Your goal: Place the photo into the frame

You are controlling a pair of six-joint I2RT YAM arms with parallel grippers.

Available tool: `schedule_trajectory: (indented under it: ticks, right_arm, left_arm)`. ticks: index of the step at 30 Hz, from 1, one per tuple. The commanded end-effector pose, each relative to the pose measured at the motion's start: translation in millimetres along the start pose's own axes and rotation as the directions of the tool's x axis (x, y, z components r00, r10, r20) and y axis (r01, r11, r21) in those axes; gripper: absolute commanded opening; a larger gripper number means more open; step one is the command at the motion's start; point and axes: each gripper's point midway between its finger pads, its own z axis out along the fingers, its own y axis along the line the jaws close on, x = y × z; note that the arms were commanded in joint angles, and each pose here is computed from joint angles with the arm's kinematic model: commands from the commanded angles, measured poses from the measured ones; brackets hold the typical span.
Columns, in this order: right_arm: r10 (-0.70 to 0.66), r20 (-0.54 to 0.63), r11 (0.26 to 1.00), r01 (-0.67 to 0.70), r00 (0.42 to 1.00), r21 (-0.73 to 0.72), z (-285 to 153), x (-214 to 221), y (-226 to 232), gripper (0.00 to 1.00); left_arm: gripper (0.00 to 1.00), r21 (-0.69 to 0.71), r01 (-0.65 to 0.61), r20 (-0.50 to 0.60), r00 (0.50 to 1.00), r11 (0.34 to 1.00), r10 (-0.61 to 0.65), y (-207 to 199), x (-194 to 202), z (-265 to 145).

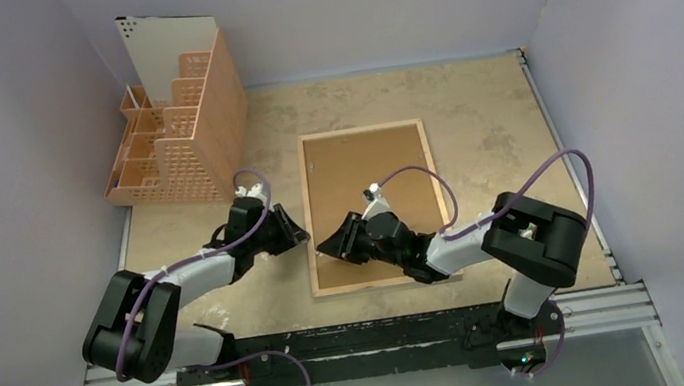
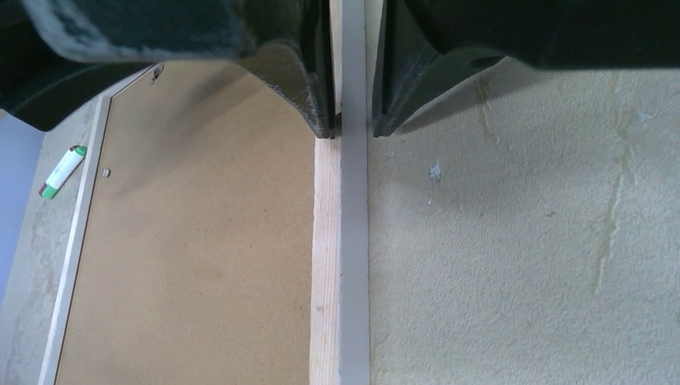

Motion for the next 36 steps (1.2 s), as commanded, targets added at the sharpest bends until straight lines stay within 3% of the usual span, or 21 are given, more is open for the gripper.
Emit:
schedule_trajectory:
  ticks: [1,4,11,17,36]
  right_arm:
    - [-0.025,0.015,0.998,0.024,1.000,0.054,9.8,-6.1,-13.1,0.37]
    - [-0.054,0.009,0.997,0.054,0.998,0.052,15.3,-9.5,-13.6,0.39]
    - [-0.143,-0.043,0.990,0.143,0.989,0.010,31.3,-4.8,-12.1,0.42]
    - [-0.213,-0.066,0.977,0.213,0.975,-0.002,46.4,1.4,-21.3,0.42]
    - [-0.241,-0.143,0.969,0.229,0.960,-0.094,38.9,20.7,-18.7,0.41]
  left_arm:
    - [0.29,-0.002,-0.026,-0.043,0.999,1.000,0.026,1.3,10.1,-3.1]
    - [0.30,0.003,-0.028,-0.045,0.999,1.000,0.028,0.6,10.1,-1.6]
    - [0.19,-0.005,-0.021,-0.062,0.998,1.000,0.020,5.4,15.3,2.6]
    - [0.17,-0.014,-0.017,-0.068,0.998,1.000,0.016,7.9,17.1,3.2]
    - [0.12,-0.007,-0.017,-0.066,0.998,1.000,0.017,5.8,15.5,4.6]
